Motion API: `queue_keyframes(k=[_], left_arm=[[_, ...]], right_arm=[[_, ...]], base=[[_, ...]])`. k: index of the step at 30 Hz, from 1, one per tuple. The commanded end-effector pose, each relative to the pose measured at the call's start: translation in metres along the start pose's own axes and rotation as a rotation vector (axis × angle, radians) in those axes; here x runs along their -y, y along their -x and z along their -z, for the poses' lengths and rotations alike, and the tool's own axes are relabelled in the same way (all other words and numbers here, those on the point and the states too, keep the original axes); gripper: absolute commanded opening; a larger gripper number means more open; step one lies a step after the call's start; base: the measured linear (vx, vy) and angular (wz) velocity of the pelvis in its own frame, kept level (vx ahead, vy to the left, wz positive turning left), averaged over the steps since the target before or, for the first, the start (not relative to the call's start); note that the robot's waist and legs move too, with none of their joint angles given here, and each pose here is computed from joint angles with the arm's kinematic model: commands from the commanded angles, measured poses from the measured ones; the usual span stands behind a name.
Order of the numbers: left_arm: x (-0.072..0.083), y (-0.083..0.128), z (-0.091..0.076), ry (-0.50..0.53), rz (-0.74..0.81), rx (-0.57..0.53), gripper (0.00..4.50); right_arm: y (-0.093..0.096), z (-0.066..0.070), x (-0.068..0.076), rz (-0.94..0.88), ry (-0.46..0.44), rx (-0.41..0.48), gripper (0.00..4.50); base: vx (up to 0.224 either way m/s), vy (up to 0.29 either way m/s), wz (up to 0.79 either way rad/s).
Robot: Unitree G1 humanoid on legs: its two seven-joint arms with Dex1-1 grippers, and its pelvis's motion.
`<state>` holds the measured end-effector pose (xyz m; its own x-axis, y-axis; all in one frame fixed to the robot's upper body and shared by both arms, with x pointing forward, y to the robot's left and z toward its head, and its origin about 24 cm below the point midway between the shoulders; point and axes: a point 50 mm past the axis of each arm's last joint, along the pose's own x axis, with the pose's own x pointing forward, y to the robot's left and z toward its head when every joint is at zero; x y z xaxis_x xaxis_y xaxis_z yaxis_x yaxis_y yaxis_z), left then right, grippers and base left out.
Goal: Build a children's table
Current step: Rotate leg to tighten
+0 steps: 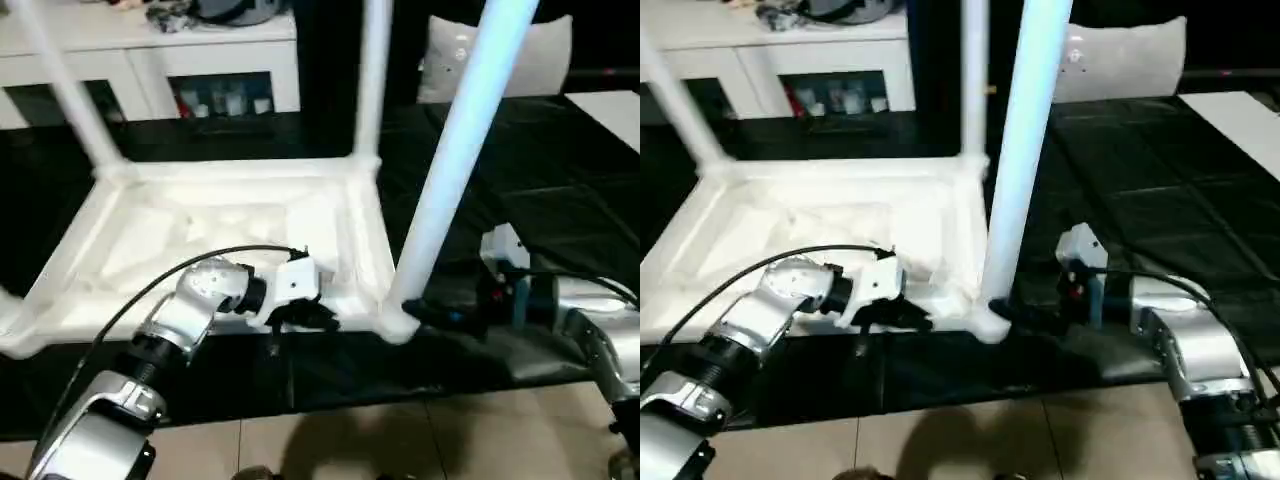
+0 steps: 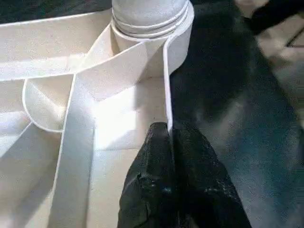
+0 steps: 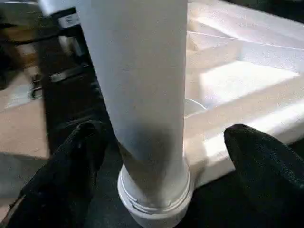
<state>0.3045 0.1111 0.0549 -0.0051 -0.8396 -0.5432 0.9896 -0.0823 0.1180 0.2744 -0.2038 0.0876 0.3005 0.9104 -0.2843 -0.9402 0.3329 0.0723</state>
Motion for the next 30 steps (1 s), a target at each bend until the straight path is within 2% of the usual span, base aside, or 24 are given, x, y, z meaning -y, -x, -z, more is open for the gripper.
queue_keyframes(k=[1,6,8,10,14,15,18,19,24,29,30], left_arm=[[-0.002,0.001,-0.013,-0.084,0.073,0.0,0.0],[0.002,-0.001,-0.015,-0.133,0.161,-0.008,0.0],[0.002,-0.002,-0.016,-0.14,0.171,-0.003,0.0],[0.001,-0.004,-0.019,-0.148,0.164,0.004,0.0],[-0.001,-0.006,-0.019,-0.151,0.151,0.006,0.0],[-0.001,-0.005,-0.019,-0.15,0.156,0.007,0.0],[0.0,-0.005,-0.018,-0.147,0.162,0.007,0.0],[0.0,-0.005,-0.018,-0.146,0.163,0.007,0.0],[-0.001,-0.004,-0.017,-0.105,0.148,0.029,0.0],[-0.006,-0.009,-0.019,-0.03,0.047,0.063,0.0],[-0.008,-0.013,-0.021,0.008,0.006,0.077,0.0]], right_arm=[[0.0,-0.001,-0.002,-0.062,-0.003,-0.005,3.99],[-0.002,0.005,-0.006,-0.195,-0.006,-0.076,3.56],[-0.002,0.008,-0.007,-0.218,-0.011,-0.089,3.5],[-0.004,0.012,-0.007,-0.225,-0.012,-0.099,3.23],[-0.006,0.015,-0.006,-0.231,-0.017,-0.088,3.04],[-0.006,0.015,-0.006,-0.241,-0.022,-0.084,2.79],[-0.006,0.016,-0.006,-0.258,-0.03,-0.081,2.63],[-0.005,0.016,-0.007,-0.265,-0.033,-0.079,2.41],[-0.003,0.019,-0.008,-0.286,-0.069,-0.057,2.19],[-0.008,0.023,-0.003,-0.174,-0.106,-0.036,2.04],[-0.019,0.024,0.005,-0.046,-0.112,-0.039,2.01]], base=[[0.0,0.0,0.0],[0.0,0.0,0.0],[0.0,0.0,0.0],[0.0,0.0,0.0],[0.0,0.0,0.0],[0.0,0.0,0.0],[0.0,0.0,0.0],[0.0,0.0,0.0],[0.0,0.0,0.0],[0.0,0.0,0.0],[0.0,0.0,0.0]])
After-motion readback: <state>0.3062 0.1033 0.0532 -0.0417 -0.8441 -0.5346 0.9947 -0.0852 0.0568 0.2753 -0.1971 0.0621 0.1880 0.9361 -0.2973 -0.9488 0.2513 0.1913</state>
